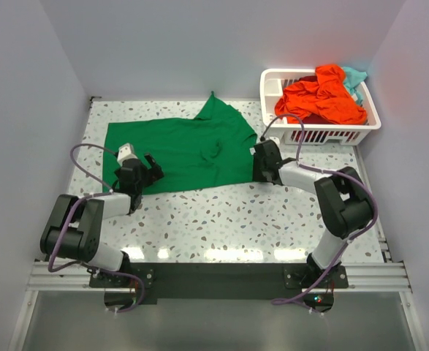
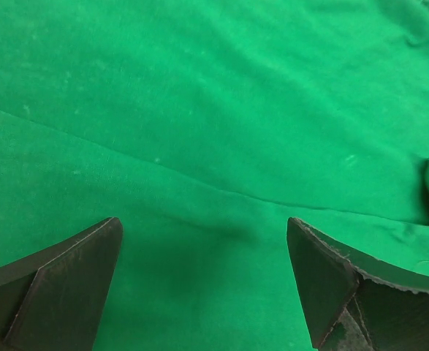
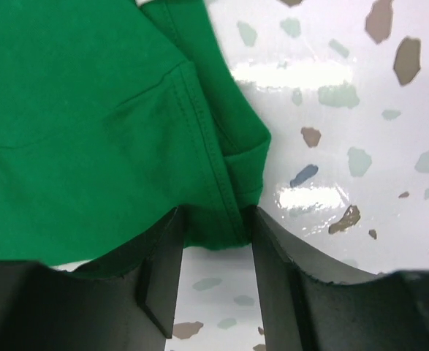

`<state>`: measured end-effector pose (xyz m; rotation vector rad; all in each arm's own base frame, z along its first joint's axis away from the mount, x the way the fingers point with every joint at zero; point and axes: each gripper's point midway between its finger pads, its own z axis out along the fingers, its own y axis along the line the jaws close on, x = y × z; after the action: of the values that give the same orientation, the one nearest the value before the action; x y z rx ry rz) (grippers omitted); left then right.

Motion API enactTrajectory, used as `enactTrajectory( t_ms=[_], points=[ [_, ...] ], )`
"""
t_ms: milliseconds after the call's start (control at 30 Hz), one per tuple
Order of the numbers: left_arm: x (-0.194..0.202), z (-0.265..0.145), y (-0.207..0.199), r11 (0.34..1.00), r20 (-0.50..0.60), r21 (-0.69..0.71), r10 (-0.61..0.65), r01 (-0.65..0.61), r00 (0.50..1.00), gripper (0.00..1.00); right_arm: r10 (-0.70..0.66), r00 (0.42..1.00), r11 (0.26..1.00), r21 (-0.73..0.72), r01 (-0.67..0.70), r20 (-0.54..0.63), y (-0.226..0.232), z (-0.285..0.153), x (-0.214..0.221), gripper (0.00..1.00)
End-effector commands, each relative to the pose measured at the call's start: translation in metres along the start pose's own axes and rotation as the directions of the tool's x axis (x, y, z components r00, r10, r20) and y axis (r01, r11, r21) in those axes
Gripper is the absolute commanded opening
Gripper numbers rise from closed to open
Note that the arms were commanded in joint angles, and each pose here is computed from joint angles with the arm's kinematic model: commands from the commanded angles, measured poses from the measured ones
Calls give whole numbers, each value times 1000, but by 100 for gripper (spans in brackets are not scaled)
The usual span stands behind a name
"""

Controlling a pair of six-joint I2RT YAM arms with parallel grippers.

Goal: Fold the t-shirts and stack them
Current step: Fold the tshirt

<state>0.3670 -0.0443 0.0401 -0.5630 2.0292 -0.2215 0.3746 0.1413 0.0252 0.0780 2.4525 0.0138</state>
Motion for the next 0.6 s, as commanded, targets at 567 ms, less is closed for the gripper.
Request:
enactTrajectory(
  t_ms=[567],
  points=[
    [1,-36,28,974,122,-53,-212,219,970,100,40,993,999,27,-38,-107,-21,-51,72,8]
  ],
)
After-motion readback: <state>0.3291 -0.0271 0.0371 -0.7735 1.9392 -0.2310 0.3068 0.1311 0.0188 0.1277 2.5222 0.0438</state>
